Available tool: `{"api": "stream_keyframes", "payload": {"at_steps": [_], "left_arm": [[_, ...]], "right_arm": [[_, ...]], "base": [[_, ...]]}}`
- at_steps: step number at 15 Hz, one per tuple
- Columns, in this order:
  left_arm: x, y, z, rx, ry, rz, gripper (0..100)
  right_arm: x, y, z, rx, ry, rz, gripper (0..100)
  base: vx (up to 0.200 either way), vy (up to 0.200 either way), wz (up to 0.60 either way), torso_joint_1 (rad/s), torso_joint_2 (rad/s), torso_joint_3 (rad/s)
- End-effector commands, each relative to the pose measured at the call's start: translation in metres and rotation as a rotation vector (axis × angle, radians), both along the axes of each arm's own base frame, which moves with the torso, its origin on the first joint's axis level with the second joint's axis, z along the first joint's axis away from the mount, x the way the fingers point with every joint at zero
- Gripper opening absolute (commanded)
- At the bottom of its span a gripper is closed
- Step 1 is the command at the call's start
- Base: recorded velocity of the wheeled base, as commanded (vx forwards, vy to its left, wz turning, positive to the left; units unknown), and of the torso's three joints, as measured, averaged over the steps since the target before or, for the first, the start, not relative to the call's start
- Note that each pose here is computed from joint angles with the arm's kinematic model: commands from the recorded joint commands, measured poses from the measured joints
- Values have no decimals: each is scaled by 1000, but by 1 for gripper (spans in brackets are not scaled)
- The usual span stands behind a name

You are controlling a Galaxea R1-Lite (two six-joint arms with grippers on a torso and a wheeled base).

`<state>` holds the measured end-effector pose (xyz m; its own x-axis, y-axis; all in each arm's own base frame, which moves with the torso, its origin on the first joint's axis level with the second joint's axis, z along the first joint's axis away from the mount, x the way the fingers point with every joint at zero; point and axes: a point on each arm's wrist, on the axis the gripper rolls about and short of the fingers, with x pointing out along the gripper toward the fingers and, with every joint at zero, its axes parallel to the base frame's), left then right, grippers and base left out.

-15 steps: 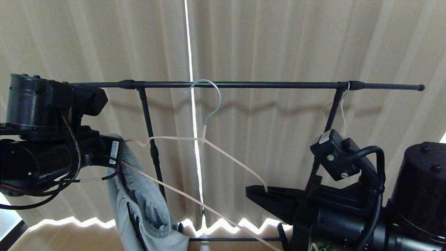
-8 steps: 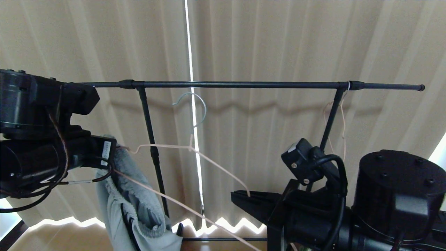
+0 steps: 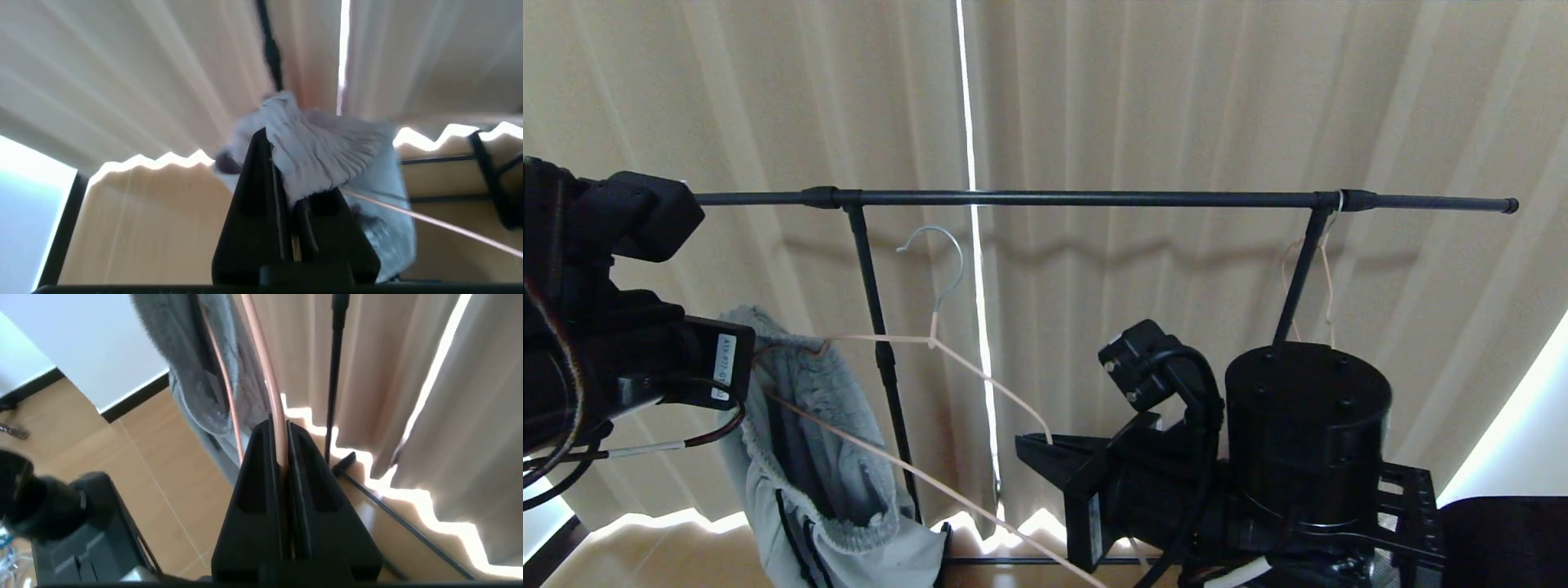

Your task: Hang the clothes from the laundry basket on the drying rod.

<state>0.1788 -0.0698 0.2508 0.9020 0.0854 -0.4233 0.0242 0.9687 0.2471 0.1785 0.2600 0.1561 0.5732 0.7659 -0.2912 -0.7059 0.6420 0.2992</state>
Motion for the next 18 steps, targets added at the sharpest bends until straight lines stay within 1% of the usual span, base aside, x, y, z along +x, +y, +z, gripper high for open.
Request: {"api": "stream_keyframes", "payload": {"at_steps": [1,2,3,5,6,8,9,11,14,16,18], "left_arm": [[-10,-8,6,-14,-27,-60,0],[-12,-13,8,-20,-34,-93,0],[-13,-15,9,-22,-38,-102,0],[-16,-26,12,-21,-47,-170,0],[-17,-28,13,-23,-48,-179,0],[-22,-44,14,-38,-41,-286,0],[-25,-49,15,-55,-34,-349,0],[-25,-54,15,-89,-10,-444,0],[-26,-55,13,-103,9,-497,0],[-27,-55,12,-121,23,-549,0],[-27,-56,12,-127,30,-566,0]], "right_arm": [[9,13,-9,-9,19,-4,0],[10,15,-9,-7,19,-4,0],[10,15,-9,-5,17,-4,0],[11,16,-7,29,-7,-2,0],[11,16,-6,32,-8,-2,0],[10,15,-5,40,-13,-3,0],[9,15,-5,45,-16,-2,0],[7,12,-5,49,-21,-4,0],[5,6,-10,65,-48,-6,0],[4,1,-10,80,-94,-5,0],[4,-6,-6,75,-132,-6,0]], "base": [[0,0,0,0,0,0],[0,0,0,0,0,0],[0,0,0,0,0,0],[0,0,0,0,0,0],[0,0,0,0,0,0],[0,0,0,0,0,0],[0,0,0,0,0,0],[0,0,0,0,0,0],[0,0,0,0,0,0],[0,0,0,0,0,0],[0,0,0,0,0,0]]}}
